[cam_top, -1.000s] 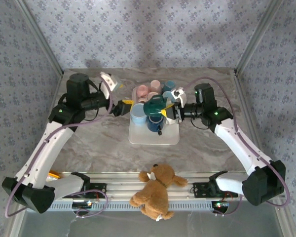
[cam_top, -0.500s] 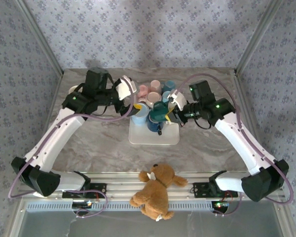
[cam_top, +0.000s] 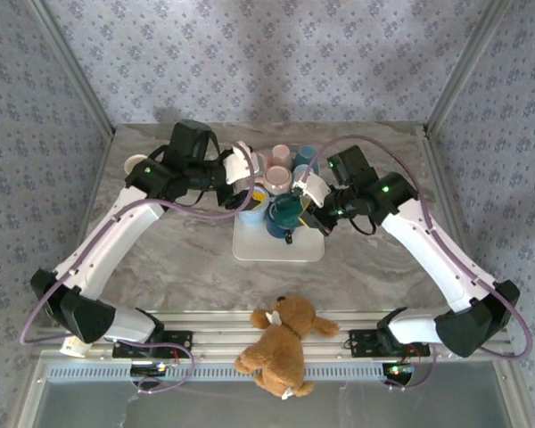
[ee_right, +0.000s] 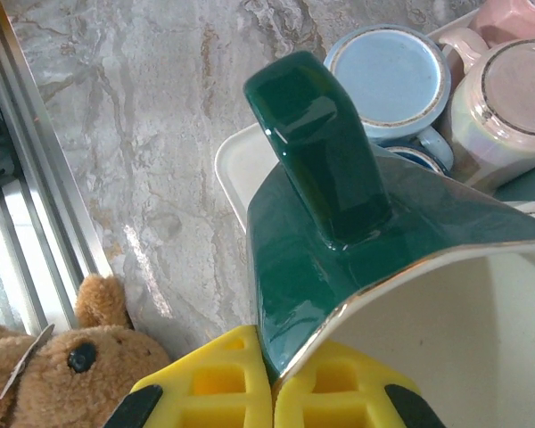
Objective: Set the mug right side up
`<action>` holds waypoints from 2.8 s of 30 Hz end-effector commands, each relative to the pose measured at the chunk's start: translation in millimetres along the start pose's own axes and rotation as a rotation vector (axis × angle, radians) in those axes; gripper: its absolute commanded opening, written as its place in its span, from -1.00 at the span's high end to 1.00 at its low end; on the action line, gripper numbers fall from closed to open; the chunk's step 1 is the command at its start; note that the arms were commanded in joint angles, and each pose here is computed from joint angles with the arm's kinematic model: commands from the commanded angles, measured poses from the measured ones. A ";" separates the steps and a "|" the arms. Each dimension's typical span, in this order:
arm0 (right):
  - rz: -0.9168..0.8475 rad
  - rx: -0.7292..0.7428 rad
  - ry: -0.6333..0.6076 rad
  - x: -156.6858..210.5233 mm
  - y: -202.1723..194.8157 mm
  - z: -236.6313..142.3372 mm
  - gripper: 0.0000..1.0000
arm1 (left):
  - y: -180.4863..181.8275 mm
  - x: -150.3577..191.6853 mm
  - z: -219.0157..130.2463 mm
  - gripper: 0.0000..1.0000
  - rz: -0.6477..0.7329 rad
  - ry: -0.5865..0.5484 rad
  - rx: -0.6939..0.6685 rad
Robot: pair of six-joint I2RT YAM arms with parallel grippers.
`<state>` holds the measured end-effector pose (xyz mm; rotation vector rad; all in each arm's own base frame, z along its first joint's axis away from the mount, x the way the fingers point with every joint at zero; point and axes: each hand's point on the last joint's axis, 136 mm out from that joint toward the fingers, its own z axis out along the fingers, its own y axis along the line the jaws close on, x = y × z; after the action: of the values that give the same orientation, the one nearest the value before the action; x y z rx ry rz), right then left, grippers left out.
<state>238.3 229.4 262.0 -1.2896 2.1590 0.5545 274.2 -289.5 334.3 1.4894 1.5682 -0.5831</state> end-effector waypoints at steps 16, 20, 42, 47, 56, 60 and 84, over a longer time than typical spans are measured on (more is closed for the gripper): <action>-0.092 0.045 -0.082 -33.6 5.7 -14.9 1.00 | -24.0 -23.2 20.6 -0.15 -0.012 -0.108 0.181; -0.094 0.041 -0.092 -36.5 7.4 -15.2 1.00 | -30.9 -15.8 27.0 -0.13 -0.035 -0.080 0.209; -0.077 0.041 -0.118 -43.2 10.3 -15.0 1.00 | -46.7 -8.3 43.7 0.07 -0.066 -0.052 0.266; -0.074 0.028 -0.136 -46.3 12.4 -14.9 1.00 | -47.9 -7.1 47.5 0.08 -0.085 -0.049 0.271; -0.068 0.012 -0.143 -48.0 14.4 -14.0 1.00 | -47.4 -7.5 49.4 0.25 -0.088 -0.045 0.270; -0.070 0.012 -0.147 -49.2 14.7 -14.7 1.00 | -46.1 -3.1 51.9 0.37 -0.086 -0.029 0.263; -0.012 0.069 -0.186 -33.6 3.1 -22.9 -0.67 | -11.8 -15.6 45.2 1.00 -0.154 -0.130 0.154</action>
<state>243.5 246.4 282.6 -1.2168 2.0609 0.5682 266.1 -336.4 293.5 1.4935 1.6593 -0.8574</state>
